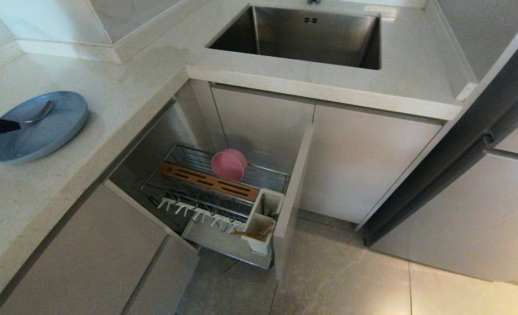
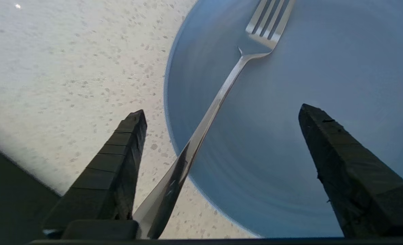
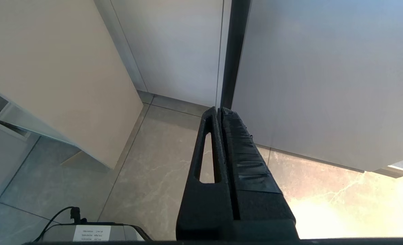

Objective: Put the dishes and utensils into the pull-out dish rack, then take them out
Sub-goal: Pick up the spoon and place it in the cupboard

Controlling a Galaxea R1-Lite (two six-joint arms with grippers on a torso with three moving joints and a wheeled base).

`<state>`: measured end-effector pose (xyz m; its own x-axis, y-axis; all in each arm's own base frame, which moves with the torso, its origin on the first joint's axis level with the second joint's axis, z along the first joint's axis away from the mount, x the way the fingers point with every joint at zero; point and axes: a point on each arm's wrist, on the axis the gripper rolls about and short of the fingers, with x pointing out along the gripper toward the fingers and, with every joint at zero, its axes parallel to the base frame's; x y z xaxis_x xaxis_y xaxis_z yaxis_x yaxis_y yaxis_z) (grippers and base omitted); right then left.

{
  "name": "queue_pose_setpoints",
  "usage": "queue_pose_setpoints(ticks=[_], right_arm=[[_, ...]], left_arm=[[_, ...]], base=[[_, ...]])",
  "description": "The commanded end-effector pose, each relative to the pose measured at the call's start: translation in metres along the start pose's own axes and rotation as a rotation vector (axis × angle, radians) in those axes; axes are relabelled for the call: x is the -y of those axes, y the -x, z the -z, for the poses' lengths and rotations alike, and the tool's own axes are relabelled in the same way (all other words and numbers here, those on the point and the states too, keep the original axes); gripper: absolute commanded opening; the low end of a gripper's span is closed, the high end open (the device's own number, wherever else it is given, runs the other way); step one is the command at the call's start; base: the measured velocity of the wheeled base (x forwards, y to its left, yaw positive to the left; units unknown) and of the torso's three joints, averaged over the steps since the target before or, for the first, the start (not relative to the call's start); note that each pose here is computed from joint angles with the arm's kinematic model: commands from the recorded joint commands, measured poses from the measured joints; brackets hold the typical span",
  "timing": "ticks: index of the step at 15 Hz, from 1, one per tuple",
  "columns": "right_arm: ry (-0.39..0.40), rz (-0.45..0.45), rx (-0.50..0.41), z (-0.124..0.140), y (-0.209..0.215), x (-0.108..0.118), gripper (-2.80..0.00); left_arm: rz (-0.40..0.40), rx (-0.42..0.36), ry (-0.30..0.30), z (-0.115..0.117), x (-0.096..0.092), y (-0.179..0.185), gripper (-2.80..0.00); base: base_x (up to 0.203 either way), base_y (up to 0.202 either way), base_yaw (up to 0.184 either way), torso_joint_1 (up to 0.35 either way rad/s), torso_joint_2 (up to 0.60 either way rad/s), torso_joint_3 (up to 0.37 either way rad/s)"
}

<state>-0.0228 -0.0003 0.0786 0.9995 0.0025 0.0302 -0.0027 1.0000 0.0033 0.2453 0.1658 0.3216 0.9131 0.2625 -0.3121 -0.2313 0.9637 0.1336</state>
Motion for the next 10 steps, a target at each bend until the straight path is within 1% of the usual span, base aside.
queue_pose_setpoints(ticks=[1, 3, 7, 10], right_arm=[[0.000, 0.000, -0.007, 0.002, -0.001, 0.000, -2.80], [0.000, 0.000, -0.009, 0.003, -0.001, 0.000, -2.80], [0.000, 0.000, -0.008, 0.002, -0.001, 0.000, -2.80], [0.000, 0.000, -0.008, 0.002, -0.001, 0.000, -2.80]], left_arm=[[0.016, -0.014, 0.003, 0.003, 0.001, -0.007, 0.00], [0.029, -0.027, 0.005, 0.007, 0.004, -0.012, 0.00], [0.050, -0.015, -0.006, 0.006, 0.010, -0.017, 0.00], [0.060, -0.025, -0.002, 0.008, 0.012, -0.020, 0.00]], base=[[0.000, 0.000, 0.000, 0.000, 0.00, 0.000], [0.000, 0.000, 0.000, 0.000, 0.00, 0.000], [0.000, 0.000, 0.000, 0.000, 0.00, 0.000], [0.000, 0.000, 0.000, 0.000, 0.00, 0.000]])
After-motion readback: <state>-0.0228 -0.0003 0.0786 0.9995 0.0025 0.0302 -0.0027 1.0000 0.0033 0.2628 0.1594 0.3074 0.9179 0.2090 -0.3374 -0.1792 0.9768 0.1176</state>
